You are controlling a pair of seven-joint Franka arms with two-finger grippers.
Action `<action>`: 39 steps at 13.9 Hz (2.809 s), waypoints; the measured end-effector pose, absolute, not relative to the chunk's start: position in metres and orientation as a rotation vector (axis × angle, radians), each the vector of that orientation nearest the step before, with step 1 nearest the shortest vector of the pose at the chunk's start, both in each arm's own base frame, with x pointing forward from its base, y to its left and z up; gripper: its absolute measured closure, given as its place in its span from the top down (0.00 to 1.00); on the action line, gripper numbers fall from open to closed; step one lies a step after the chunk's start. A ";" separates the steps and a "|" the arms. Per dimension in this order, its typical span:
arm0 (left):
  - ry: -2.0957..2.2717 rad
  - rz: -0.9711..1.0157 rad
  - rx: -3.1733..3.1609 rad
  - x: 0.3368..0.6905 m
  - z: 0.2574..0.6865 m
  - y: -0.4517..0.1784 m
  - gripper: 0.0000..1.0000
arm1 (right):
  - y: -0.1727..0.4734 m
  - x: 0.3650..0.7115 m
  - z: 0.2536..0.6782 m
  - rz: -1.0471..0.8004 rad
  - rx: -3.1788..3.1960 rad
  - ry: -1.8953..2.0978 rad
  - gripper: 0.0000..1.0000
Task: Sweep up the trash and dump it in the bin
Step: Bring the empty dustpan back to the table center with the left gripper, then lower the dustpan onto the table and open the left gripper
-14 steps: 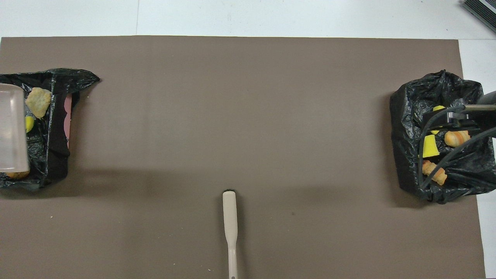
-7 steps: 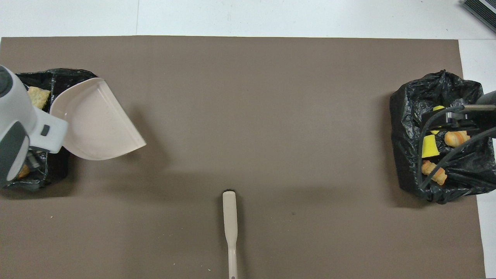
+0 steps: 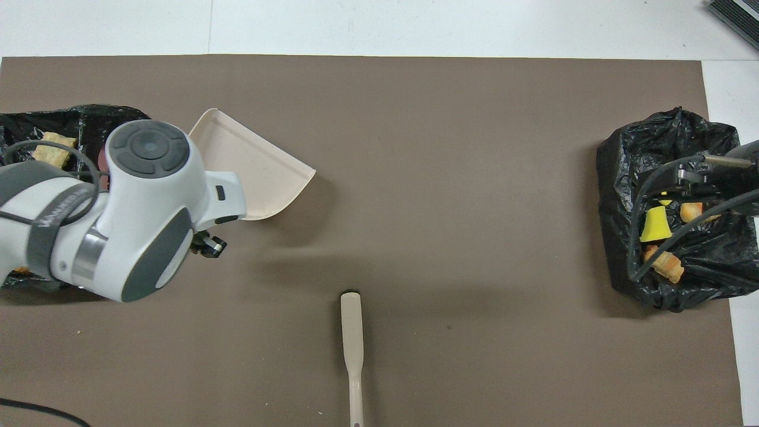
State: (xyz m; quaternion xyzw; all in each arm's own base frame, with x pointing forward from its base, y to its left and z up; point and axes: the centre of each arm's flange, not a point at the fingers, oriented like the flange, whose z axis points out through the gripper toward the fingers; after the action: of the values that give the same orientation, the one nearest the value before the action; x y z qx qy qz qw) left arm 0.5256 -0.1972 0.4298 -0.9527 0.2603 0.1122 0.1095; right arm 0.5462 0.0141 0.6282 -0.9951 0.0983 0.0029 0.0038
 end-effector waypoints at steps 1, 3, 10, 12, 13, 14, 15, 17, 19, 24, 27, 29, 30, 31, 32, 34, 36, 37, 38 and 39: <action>0.715 0.327 -2.842 0.523 0.424 -0.214 0.31 | 0.014 0.546 0.629 0.009 -3.118 0.308 1.00; 0.579 0.313 -2.896 0.518 0.416 -0.254 0.31 | 0.015 0.545 0.629 0.006 -3.118 0.306 1.00; 0.207 0.257 -3.123 0.523 0.417 -0.358 0.31 | 0.015 0.545 0.629 0.007 -3.118 0.306 1.00; 0.201 0.241 -3.149 0.528 0.414 -0.369 0.31 | 0.015 0.545 0.629 0.008 -3.118 0.306 1.00; 0.205 0.238 -3.154 0.528 0.412 -0.373 0.31 | 0.015 0.545 0.629 0.008 -3.118 0.306 1.00; 0.207 0.240 -3.156 0.528 0.409 -0.375 0.31 | 0.015 0.545 0.629 0.007 -3.118 0.306 1.00; 0.208 0.244 -3.157 0.528 0.406 -0.377 0.31 | 0.015 0.545 0.629 0.007 -3.118 0.306 1.00; 0.218 0.274 -3.151 0.527 0.392 -0.381 0.31 | 0.015 0.545 0.629 0.007 -3.118 0.306 1.00; 0.227 0.295 -3.153 0.528 0.380 -0.386 0.31 | 0.015 0.545 0.629 0.007 -3.118 0.306 1.00; 0.228 0.334 -3.133 0.532 0.357 -0.384 0.31 | 0.015 0.544 0.629 0.007 -3.118 0.306 1.00; 0.242 0.292 -3.110 0.537 0.358 -0.381 0.48 | 0.015 0.544 0.629 0.007 -3.118 0.306 1.00; 0.251 0.244 -3.097 0.542 0.365 -0.378 0.74 | 0.015 0.544 0.629 0.007 -3.118 0.306 1.00; 0.245 0.220 -3.095 0.544 0.372 -0.375 0.87 | 0.015 0.544 0.629 0.007 -3.118 0.306 1.00; 0.228 0.187 -3.091 0.548 0.383 -0.368 0.99 | 0.015 0.544 0.629 0.007 -3.118 0.306 1.00; 0.219 0.153 -3.081 0.554 0.396 -0.355 0.99 | 0.015 0.544 0.629 0.007 -3.118 0.306 1.00; 0.231 0.112 -3.047 0.562 0.428 -0.323 1.00 | 0.015 0.544 0.629 0.007 -3.118 0.306 1.00; 0.281 0.057 -3.018 0.566 0.470 -0.289 1.00 | 0.015 0.544 0.629 0.007 -3.118 0.306 1.00; 0.302 0.038 -3.008 0.565 0.490 -0.273 1.00 | 0.015 0.544 0.629 0.007 -3.118 0.306 1.00; 0.314 0.021 -3.012 0.565 0.510 -0.255 1.00 | 0.015 0.544 0.629 0.007 -3.118 0.306 1.00; 0.322 0.002 -3.031 0.564 0.533 -0.233 1.00 | 0.015 0.544 0.629 0.007 -3.118 0.306 1.00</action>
State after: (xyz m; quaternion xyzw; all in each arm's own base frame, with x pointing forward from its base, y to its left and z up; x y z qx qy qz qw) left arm 0.5644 -0.2328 0.5331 -0.9933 0.1055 0.0006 0.0469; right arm 0.5443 0.0152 0.6293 -0.9952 0.0977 0.0023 0.0041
